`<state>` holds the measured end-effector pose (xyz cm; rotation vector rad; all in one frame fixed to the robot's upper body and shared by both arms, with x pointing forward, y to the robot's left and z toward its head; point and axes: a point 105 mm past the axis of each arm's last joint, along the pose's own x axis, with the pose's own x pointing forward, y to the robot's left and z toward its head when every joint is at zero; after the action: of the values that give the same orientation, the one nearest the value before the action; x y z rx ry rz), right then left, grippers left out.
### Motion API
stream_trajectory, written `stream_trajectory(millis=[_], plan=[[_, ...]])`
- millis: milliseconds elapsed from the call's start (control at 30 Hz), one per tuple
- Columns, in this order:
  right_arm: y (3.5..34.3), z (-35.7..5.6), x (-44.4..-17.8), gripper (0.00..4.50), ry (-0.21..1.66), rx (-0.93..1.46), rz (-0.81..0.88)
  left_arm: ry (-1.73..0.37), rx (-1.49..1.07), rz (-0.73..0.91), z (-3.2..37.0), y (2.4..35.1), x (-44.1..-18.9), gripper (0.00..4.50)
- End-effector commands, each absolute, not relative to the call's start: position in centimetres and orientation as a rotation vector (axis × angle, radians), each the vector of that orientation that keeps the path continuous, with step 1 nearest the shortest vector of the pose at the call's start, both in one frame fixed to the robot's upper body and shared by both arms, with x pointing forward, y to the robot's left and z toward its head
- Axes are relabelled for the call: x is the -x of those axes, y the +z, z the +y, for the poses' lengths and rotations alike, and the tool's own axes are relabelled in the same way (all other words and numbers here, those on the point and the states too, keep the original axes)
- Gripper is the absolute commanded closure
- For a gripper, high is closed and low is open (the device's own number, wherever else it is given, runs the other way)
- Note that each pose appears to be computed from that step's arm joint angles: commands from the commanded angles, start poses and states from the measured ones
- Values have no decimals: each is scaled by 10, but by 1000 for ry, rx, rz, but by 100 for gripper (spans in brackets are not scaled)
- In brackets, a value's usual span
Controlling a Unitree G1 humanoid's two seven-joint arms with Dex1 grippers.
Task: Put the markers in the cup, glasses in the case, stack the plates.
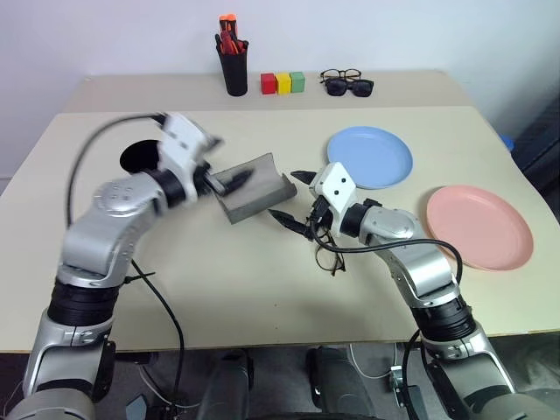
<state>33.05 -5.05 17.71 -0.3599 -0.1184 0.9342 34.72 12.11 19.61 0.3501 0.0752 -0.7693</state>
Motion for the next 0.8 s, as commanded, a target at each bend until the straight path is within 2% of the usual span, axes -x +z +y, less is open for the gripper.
stream_trajectory(millis=[33, 167, 200, 267, 467, 567, 667, 800], plan=[[192, -58, -324, 0, 932, 384, -169, -815, -440, 276, 117, 159, -354, 6], [187, -70, -319, 0, 921, 423, -143, -797, -448, 395, 120, 137, -369, 6], [187, -72, -319, 0, 912, 426, -139, -800, -450, 395, 119, 136, -371, 28], [186, -77, -318, 0, 886, 431, -136, -816, -436, 384, 116, 137, -375, 91], [180, -84, -317, 0, 847, 437, -116, -992, -539, 295, 104, 139, -359, 394], [180, -86, -316, 0, 844, 442, -110, -1102, -631, 235, 104, 138, -345, 394], [178, -93, -316, 0, 835, 434, -60, -1140, -693, 248, 114, 136, -338, 394], [159, -106, -304, 0, 882, 323, 129, -1190, -760, 220, 129, 142, -326, 394]])
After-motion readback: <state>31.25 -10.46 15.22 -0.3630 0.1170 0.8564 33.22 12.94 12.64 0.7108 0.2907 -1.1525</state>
